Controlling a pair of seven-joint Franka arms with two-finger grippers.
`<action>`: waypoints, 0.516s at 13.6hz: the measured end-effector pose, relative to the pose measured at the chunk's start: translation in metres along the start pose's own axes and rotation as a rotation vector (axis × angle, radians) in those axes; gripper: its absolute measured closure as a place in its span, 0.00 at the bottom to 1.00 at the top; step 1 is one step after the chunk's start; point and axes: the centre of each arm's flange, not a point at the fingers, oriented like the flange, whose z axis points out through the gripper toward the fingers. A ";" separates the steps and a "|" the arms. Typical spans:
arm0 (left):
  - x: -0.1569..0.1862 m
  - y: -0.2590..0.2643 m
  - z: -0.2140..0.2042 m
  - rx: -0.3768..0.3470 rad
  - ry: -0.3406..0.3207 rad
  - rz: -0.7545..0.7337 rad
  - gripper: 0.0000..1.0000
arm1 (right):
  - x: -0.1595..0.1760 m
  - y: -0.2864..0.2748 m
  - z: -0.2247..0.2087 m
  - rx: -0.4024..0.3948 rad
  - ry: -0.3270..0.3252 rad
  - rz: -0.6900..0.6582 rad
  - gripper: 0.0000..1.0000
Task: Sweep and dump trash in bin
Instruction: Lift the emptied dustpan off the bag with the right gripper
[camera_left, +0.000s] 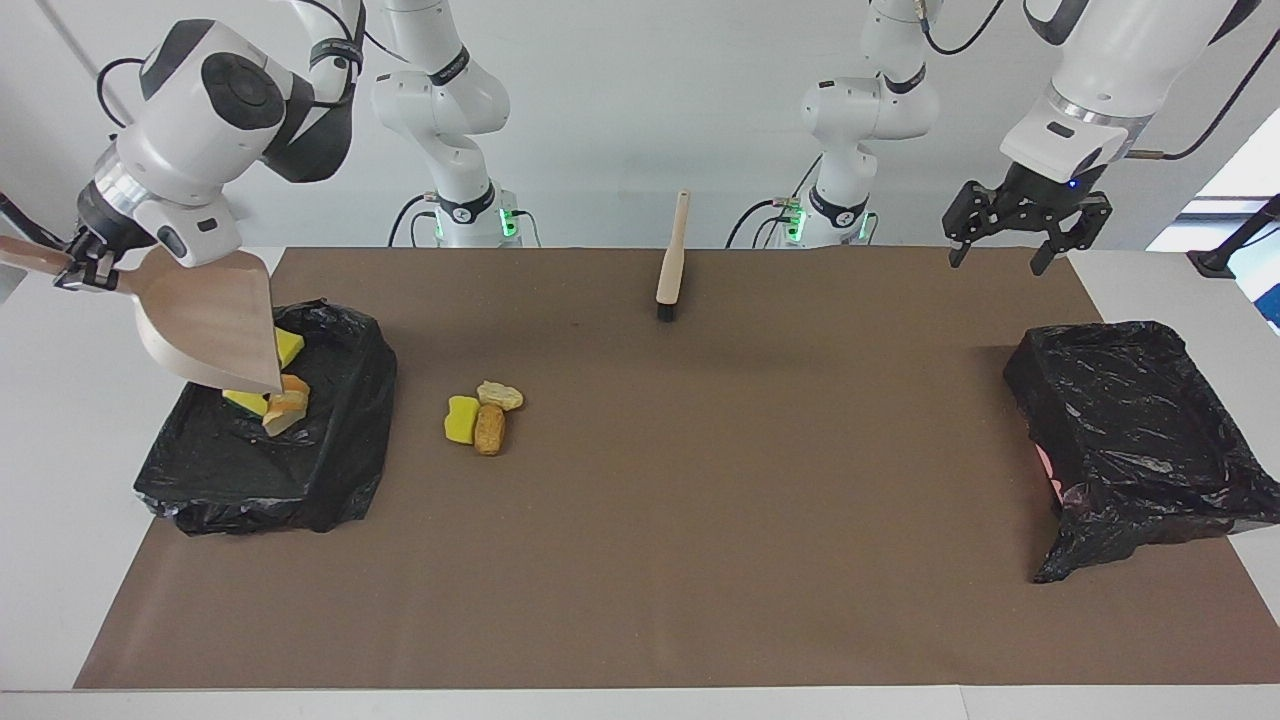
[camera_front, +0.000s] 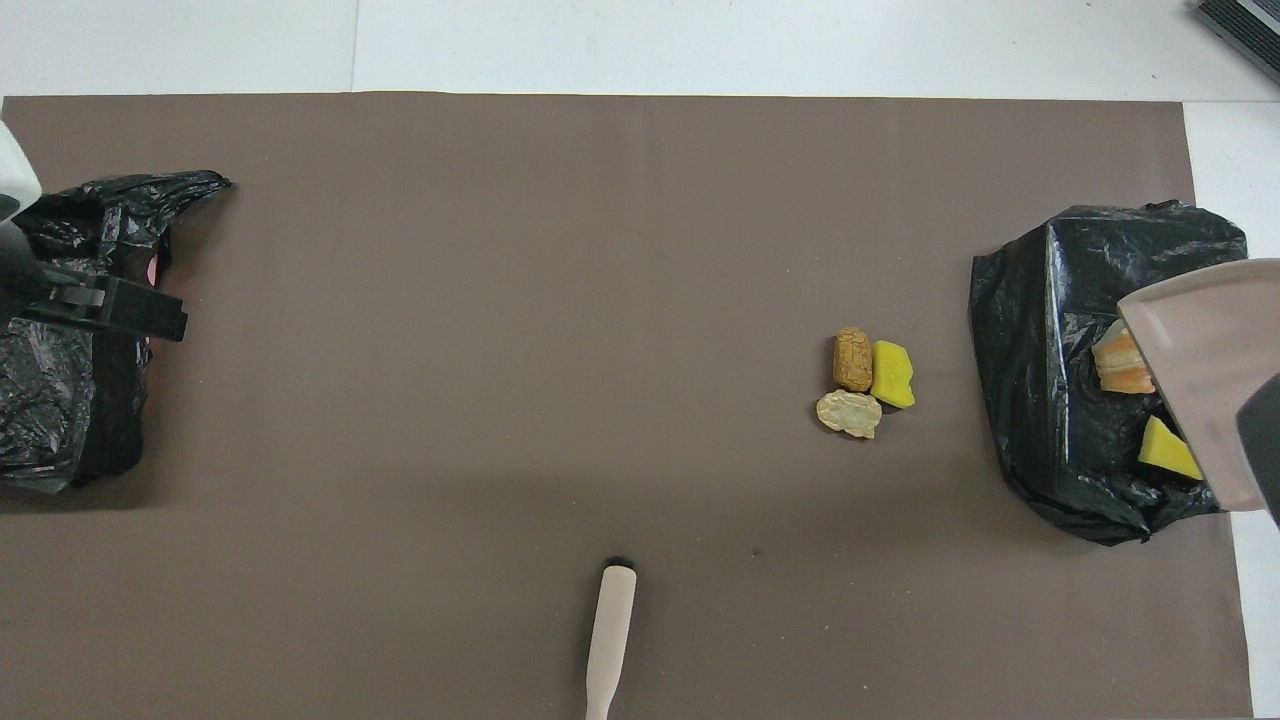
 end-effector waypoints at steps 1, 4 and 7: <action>-0.006 0.001 -0.002 -0.002 -0.020 0.018 0.00 | 0.006 -0.001 -0.004 0.011 0.037 0.043 0.68; -0.017 0.000 -0.009 -0.002 -0.033 0.031 0.00 | 0.036 0.002 -0.025 0.043 0.137 0.209 0.68; -0.017 -0.001 -0.010 -0.002 -0.033 0.029 0.00 | 0.069 0.005 -0.044 0.102 0.304 0.421 0.68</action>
